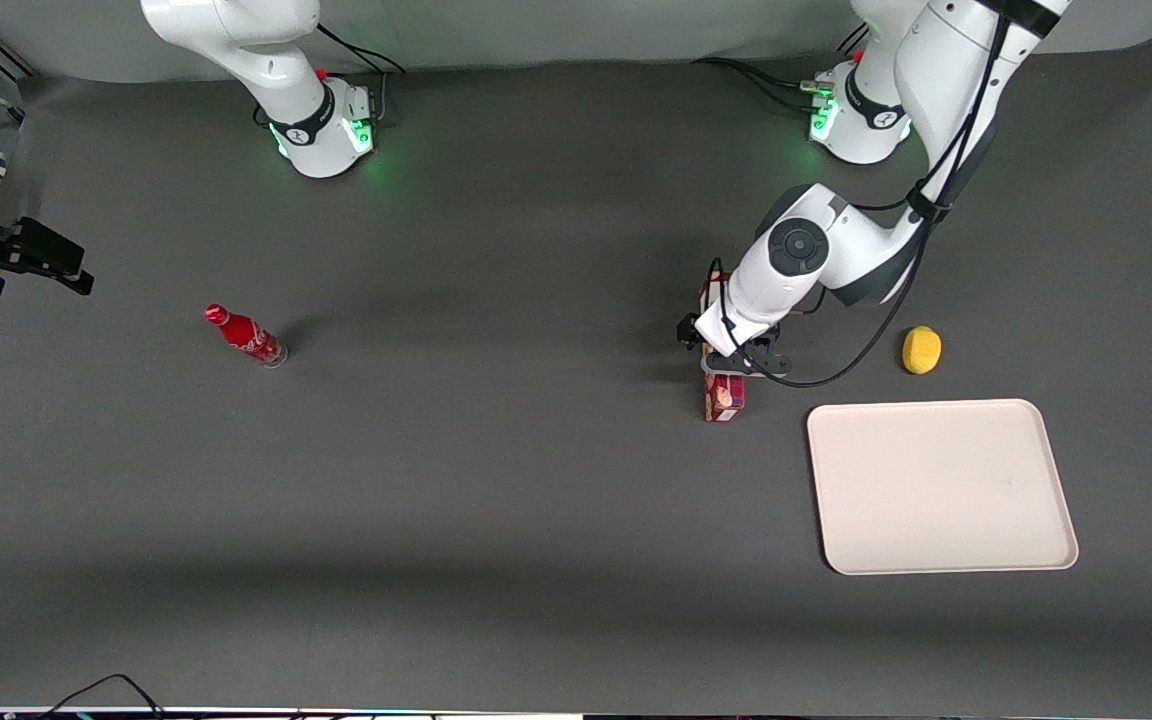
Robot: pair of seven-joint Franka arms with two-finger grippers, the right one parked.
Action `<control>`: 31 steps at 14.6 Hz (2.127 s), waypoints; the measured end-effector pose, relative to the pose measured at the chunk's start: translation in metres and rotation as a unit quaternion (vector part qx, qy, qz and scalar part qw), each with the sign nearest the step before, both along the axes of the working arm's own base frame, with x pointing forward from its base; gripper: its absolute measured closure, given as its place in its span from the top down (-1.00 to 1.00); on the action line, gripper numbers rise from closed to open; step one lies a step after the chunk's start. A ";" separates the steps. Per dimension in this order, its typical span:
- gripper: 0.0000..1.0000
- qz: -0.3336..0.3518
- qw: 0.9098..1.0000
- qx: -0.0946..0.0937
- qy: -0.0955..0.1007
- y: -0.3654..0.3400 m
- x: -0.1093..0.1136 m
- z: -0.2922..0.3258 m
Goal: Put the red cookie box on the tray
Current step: 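Lower the left gripper and close it on the shortbread box's end, then lift the box and carry it with the left gripper over the tray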
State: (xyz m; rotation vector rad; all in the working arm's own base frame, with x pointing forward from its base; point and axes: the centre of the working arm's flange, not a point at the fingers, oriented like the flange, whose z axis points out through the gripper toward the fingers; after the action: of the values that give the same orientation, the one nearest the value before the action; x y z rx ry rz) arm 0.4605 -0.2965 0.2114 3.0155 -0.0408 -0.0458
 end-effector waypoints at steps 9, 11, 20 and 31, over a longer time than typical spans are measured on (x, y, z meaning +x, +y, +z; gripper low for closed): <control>-0.57 0.003 1.000 0.016 -0.006 0.008 0.003 -0.006; -0.77 0.003 1.000 0.016 -0.007 0.008 0.003 -0.006; -0.82 0.021 0.997 0.068 -0.003 0.025 0.055 0.058; -0.82 0.016 0.998 0.064 -0.002 0.229 0.180 0.282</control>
State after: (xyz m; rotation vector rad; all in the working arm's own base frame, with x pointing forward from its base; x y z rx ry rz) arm 0.6405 -0.0672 0.4935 3.1433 0.0114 -0.0415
